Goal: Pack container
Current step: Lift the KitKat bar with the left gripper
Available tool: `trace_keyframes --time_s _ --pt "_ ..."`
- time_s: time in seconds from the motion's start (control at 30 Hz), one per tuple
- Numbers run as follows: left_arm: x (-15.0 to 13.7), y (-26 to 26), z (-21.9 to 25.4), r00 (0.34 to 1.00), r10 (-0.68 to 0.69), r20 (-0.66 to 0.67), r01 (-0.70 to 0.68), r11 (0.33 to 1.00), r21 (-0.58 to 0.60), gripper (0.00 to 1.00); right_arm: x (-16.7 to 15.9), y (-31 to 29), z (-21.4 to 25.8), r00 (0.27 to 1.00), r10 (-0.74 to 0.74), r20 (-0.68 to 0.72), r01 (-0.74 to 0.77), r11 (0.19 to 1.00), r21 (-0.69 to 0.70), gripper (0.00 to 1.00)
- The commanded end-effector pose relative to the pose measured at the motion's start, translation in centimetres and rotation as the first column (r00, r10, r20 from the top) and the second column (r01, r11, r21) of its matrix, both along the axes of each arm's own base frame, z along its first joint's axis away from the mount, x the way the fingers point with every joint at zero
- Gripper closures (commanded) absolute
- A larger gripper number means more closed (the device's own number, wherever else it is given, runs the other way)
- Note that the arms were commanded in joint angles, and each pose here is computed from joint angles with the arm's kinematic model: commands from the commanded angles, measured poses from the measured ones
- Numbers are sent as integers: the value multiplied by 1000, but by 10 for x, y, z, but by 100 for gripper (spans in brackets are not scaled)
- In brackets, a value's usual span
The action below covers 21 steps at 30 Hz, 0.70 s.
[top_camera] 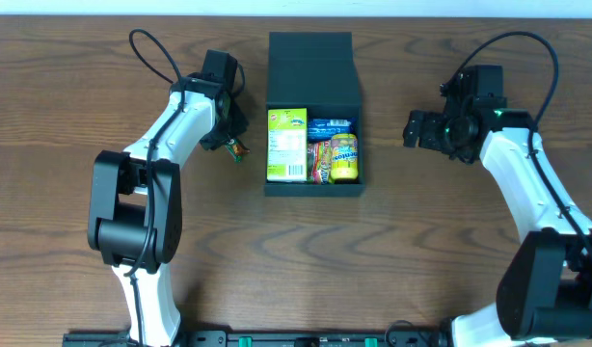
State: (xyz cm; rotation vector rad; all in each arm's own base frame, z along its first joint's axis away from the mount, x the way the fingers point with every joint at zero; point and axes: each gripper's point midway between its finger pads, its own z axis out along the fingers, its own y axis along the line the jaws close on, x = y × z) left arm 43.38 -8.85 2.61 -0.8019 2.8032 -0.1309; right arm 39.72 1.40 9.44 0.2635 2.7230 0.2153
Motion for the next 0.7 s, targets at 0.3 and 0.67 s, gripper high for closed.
trace_keyframes --time_s 0.3,0.67 --pt "-3 4 -13 997 62 -42 -61 998 14 60 2 4 1 1000 3 1 -3 1000 7 1" --pt "6 -6 -12 997 79 -14 -79 996 -40 59 3 4 1 1000 3 3 -3 1000 6 1"
